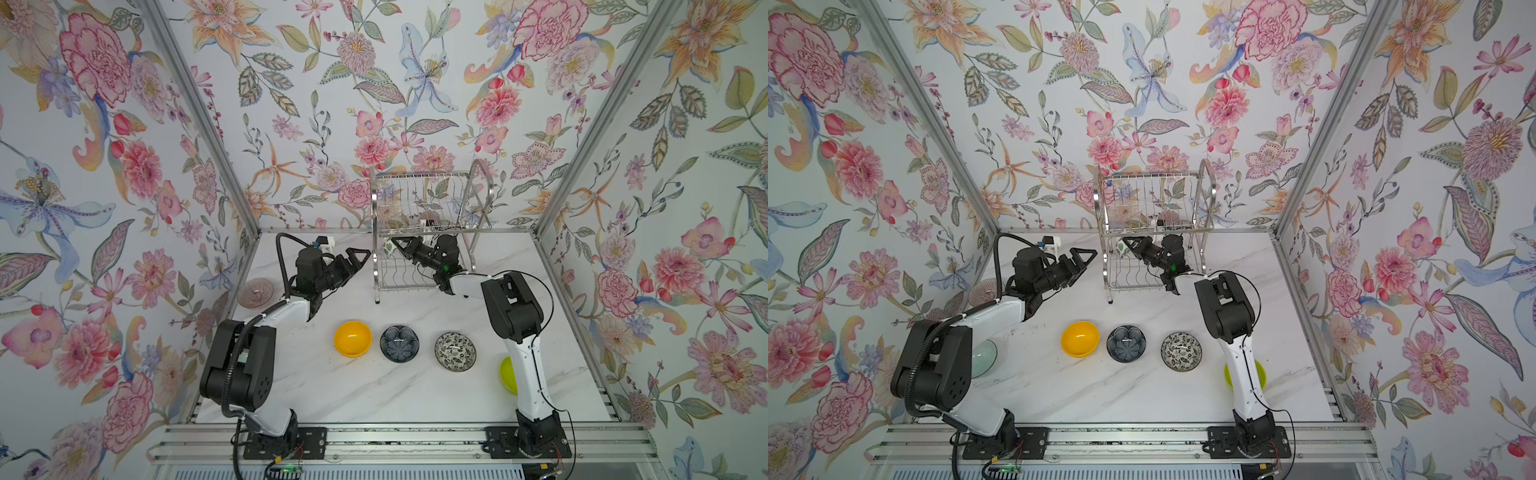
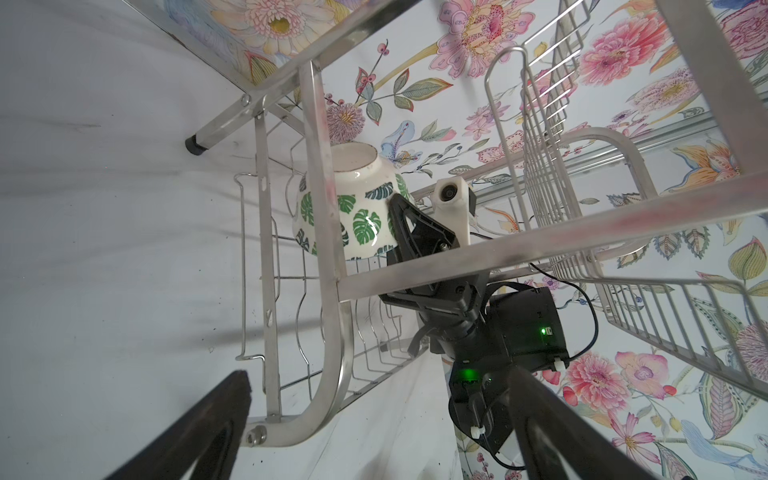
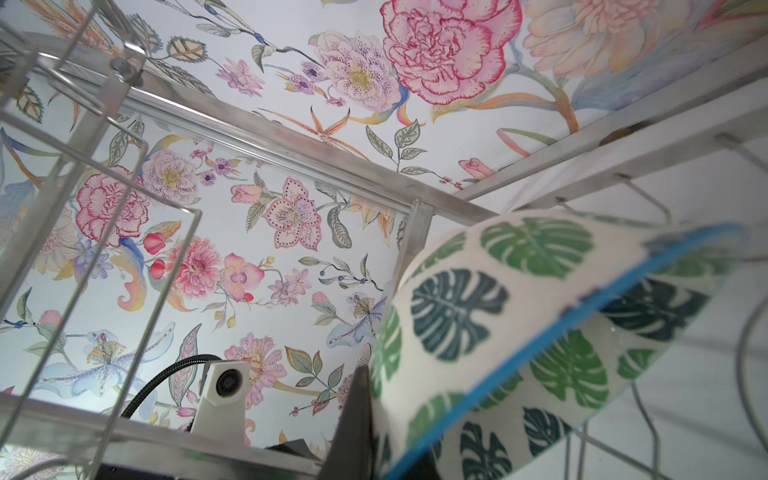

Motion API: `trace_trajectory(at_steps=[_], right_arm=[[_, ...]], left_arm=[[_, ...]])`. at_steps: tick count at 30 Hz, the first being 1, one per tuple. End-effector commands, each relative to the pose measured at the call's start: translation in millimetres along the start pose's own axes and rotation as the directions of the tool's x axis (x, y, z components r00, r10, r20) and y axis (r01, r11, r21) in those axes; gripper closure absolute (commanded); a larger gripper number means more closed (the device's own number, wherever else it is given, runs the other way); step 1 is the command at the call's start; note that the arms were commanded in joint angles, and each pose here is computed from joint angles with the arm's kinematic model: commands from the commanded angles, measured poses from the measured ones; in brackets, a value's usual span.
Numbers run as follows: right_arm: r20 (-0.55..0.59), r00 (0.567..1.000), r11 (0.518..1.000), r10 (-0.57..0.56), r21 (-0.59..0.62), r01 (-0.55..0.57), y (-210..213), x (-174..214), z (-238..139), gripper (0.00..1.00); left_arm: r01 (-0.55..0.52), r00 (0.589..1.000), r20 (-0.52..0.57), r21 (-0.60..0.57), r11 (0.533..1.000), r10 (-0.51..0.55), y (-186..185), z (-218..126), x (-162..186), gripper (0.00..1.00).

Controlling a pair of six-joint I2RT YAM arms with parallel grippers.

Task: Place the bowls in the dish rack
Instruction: 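Carry the leaf bowl into the rack with the right gripper while the left withdraws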

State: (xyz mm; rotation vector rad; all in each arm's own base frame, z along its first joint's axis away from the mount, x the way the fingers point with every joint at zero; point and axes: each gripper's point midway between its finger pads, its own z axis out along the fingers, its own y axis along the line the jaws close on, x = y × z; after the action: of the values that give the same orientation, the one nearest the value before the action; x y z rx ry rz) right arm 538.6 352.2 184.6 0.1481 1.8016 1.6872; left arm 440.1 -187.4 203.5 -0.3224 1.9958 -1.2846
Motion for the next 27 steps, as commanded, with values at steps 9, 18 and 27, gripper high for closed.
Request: trace_trajectory(at_steps=[9, 18, 27], right_arm=[[-0.031, 0.999, 1.000, -0.021, -0.002, 0.021, -10.3, 3.9, 17.5, 1.00], [-0.061, 0.998, 0.999, -0.029, 0.013, 0.030, -18.4, 9.8, 25.3, 1.00], [-0.079, 0.996, 0.998, -0.035, 0.042, 0.038, -24.2, 8.8, 29.1, 0.99]], left_arm=[[-0.001, 1.000, 0.002, 0.024, 1.000, 0.001, -5.7, -2.0, -1.1, 0.01], [0.002, 1.000, -0.001, 0.020, 1.000, -0.002, -4.6, -3.3, 1.5, 0.01], [0.000, 1.000, -0.002, 0.017, 1.000, 0.000, -5.1, -5.7, 2.0, 0.01]])
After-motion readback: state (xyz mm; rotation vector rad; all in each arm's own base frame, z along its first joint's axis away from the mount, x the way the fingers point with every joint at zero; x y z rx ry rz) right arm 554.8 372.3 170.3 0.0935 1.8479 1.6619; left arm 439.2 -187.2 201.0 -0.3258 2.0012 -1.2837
